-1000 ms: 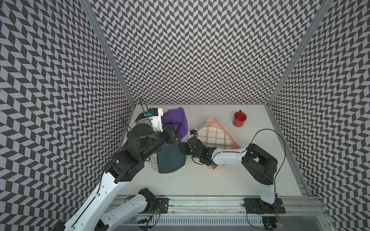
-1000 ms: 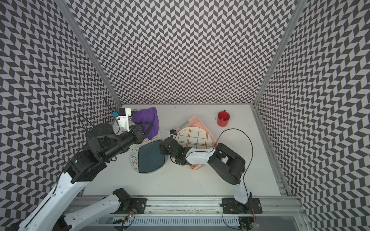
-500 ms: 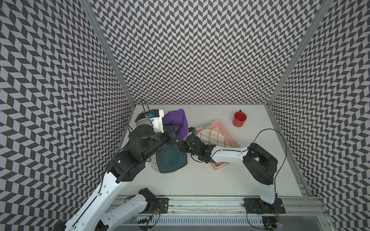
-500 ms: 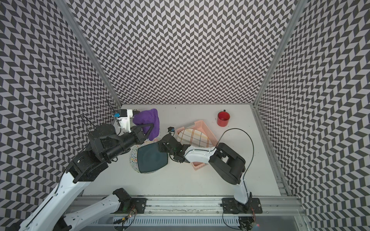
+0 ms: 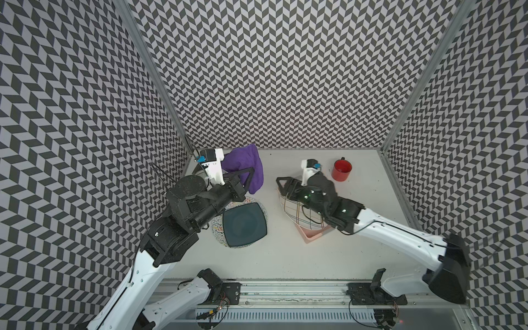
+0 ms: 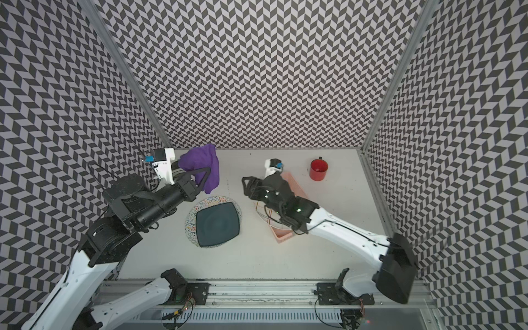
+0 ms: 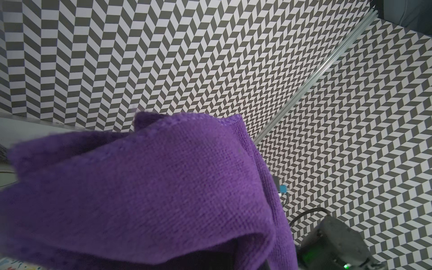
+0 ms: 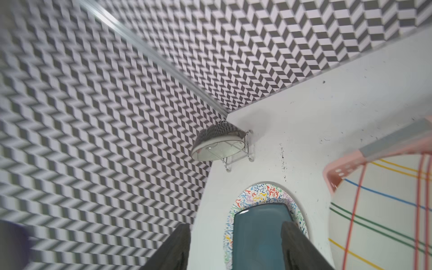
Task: Wipe the wet plate dry
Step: Pick up the plate from the bin.
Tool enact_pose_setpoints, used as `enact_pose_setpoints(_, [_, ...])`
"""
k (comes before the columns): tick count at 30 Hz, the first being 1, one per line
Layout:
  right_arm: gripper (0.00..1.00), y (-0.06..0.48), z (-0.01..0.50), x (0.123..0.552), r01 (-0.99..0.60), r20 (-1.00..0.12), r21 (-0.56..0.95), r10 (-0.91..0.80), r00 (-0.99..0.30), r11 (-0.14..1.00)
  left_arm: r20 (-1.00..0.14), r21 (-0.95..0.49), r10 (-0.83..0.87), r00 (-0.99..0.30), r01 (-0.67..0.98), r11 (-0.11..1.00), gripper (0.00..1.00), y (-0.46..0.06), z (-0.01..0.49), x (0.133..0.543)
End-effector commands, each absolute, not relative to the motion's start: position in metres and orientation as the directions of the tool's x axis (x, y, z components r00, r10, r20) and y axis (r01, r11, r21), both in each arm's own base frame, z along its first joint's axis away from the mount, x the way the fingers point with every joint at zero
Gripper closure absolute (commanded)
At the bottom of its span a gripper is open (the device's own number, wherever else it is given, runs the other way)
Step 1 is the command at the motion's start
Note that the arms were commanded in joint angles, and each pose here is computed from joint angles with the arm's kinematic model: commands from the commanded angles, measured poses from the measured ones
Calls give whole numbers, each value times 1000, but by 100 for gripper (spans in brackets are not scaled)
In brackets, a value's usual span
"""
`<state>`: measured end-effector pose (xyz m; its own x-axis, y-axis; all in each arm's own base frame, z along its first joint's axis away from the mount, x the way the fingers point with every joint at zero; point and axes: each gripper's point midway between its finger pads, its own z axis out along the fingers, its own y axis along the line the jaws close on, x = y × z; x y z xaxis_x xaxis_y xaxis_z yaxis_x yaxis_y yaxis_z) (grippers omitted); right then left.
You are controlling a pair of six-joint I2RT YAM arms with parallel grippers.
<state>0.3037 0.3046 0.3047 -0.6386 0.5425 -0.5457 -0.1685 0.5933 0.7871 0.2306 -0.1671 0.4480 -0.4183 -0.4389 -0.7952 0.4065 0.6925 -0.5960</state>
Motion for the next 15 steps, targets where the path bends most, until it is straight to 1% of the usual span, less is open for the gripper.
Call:
enact_pose_setpoints(1, [36,272,251,271,205,-166,880,682,-712,428,-807,-580,-429,-406,409,704,100,-168,447,235])
enact_pose_setpoints(3, [30,263,225,254,421,61,854,744,-666,306,-805,-583,-429,-409,412,701,100,-170,445,237])
enact_pose_setpoints(4, [29,263,214,247,491,131,825,751,-647,279,-803,-585,-429,-414,413,698,100,-172,443,238])
enact_pose_setpoints(6, [28,271,197,237,577,221,770,735,-641,271,-797,-594,-430,-424,423,684,100,-177,441,240])
enact_pose_setpoints(9, [26,279,177,230,647,265,693,722,-639,318,-791,-602,-429,-437,431,672,100,-181,438,241])
enact_pose_setpoints(12, [19,277,164,229,679,257,646,739,-623,348,-790,-603,-427,-440,431,671,100,-182,437,241])
enact_pose_setpoints(15, [14,276,156,230,683,254,642,744,-618,349,-790,-603,-427,-440,431,671,100,-181,436,240])
